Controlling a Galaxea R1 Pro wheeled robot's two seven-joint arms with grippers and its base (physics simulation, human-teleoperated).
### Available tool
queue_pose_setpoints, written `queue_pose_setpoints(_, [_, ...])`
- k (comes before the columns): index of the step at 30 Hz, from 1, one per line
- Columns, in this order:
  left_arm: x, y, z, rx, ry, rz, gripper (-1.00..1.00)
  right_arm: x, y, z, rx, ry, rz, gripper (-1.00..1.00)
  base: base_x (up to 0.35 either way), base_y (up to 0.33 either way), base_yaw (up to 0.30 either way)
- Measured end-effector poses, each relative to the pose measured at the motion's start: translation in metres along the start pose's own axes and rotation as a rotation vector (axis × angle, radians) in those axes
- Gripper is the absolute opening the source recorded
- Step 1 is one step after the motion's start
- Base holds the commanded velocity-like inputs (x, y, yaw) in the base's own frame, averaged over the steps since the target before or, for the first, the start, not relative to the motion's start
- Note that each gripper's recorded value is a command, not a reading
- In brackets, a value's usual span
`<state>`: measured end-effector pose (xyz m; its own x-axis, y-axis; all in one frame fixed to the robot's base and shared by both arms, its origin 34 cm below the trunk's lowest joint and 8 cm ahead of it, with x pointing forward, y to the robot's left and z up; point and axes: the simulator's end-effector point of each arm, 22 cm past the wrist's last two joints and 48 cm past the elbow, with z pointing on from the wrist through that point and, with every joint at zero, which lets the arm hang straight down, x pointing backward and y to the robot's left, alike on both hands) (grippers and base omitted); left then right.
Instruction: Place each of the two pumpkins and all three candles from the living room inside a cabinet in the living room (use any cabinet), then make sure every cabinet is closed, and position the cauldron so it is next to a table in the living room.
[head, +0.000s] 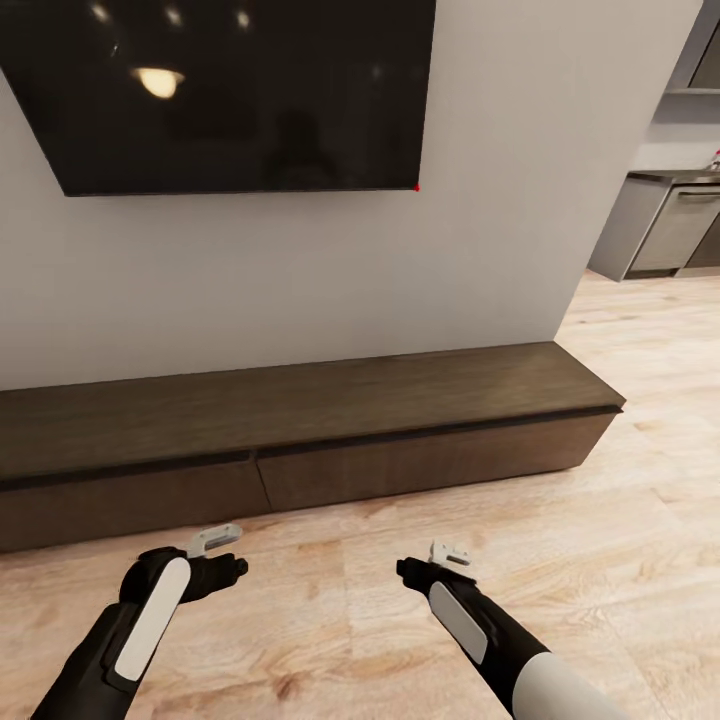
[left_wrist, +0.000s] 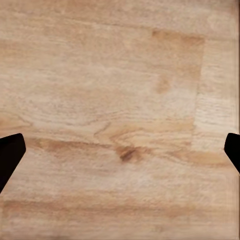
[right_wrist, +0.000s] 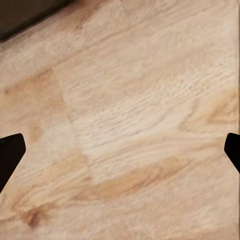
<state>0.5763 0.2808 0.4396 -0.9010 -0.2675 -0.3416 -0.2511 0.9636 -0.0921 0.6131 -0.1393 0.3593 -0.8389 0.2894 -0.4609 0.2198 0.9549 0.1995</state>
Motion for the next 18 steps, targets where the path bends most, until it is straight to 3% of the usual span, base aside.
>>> queue_pose_setpoints(4, [0.002,-0.009,0.001,0.005,0.001,0.001,1.0,-0.01,0.005,-0.003,0.006,-0.043,-0.031,1.0,-0.06,0.061,0.014])
queue_pose_setpoints(9, [0.005,-0.019,0.001,0.01,0.002,0.006,1.0,-0.018,0.005,-0.005,0.027,-0.085,-0.067,1.0,-0.014,0.017,0.196])
queue_pose_setpoints(14, [0.003,-0.014,0.0,-0.011,-0.007,0.02,1.0,-0.027,-0.001,-0.007,0.058,-0.119,-0.075,1.0,-0.001,0.002,0.267])
queue_pose_setpoints(18, [0.001,-0.009,-0.001,-0.03,-0.014,0.03,1.0,-0.027,-0.004,-0.007,0.072,-0.12,-0.073,1.0,0.094,0.025,0.094])
